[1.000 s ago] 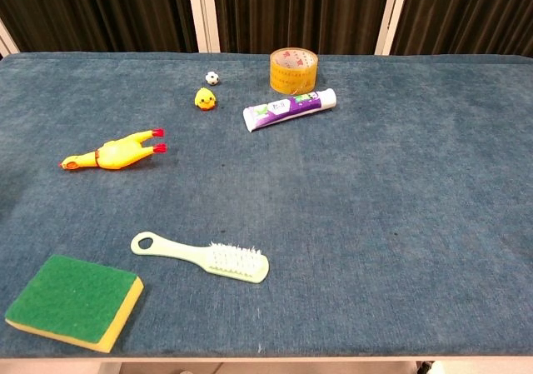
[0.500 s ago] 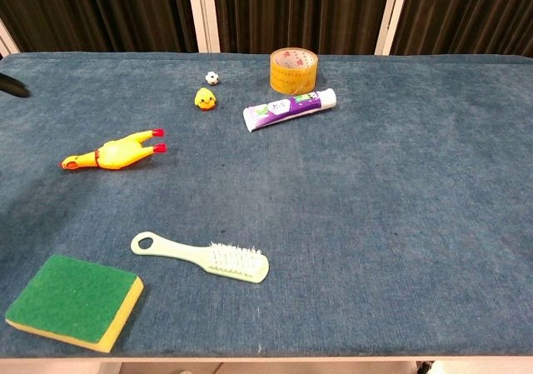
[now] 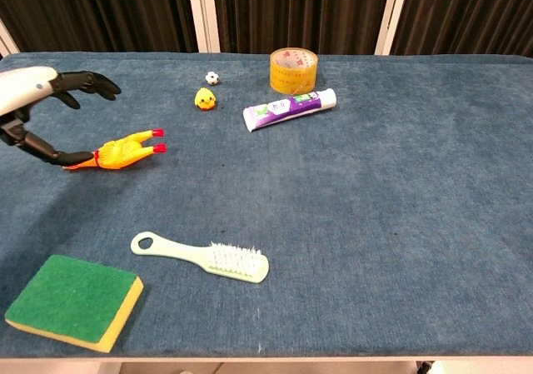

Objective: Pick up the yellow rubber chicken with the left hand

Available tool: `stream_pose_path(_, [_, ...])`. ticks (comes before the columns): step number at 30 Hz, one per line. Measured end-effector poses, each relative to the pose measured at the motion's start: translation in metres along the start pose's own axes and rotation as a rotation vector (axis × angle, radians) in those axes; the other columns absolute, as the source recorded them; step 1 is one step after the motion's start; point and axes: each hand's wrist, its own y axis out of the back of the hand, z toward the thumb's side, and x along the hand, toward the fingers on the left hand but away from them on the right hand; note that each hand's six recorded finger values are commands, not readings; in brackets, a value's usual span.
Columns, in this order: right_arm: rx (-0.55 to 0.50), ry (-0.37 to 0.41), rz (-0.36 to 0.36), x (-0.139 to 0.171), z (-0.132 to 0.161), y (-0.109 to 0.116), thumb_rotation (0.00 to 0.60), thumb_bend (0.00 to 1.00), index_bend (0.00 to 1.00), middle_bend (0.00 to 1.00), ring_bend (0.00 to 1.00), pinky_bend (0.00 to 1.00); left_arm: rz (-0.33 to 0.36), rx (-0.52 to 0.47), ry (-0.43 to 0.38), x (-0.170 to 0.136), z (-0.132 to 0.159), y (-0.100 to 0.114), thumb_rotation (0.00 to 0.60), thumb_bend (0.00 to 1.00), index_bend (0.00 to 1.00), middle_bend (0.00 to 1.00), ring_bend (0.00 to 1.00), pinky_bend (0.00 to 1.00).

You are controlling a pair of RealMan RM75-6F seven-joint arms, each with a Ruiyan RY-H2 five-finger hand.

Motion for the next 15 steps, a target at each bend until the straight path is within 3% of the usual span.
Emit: stream_pose_path(15, [-0.001, 0.002, 0.003, 0.0, 0.001, 0.0, 0.6, 0.21, 0.11, 0.13, 0.17, 0.29, -0.05, -0.032, 0.001, 0.025, 0.006, -0.025, 0.6, 0.23, 0.26, 0.29, 0.17, 0.23])
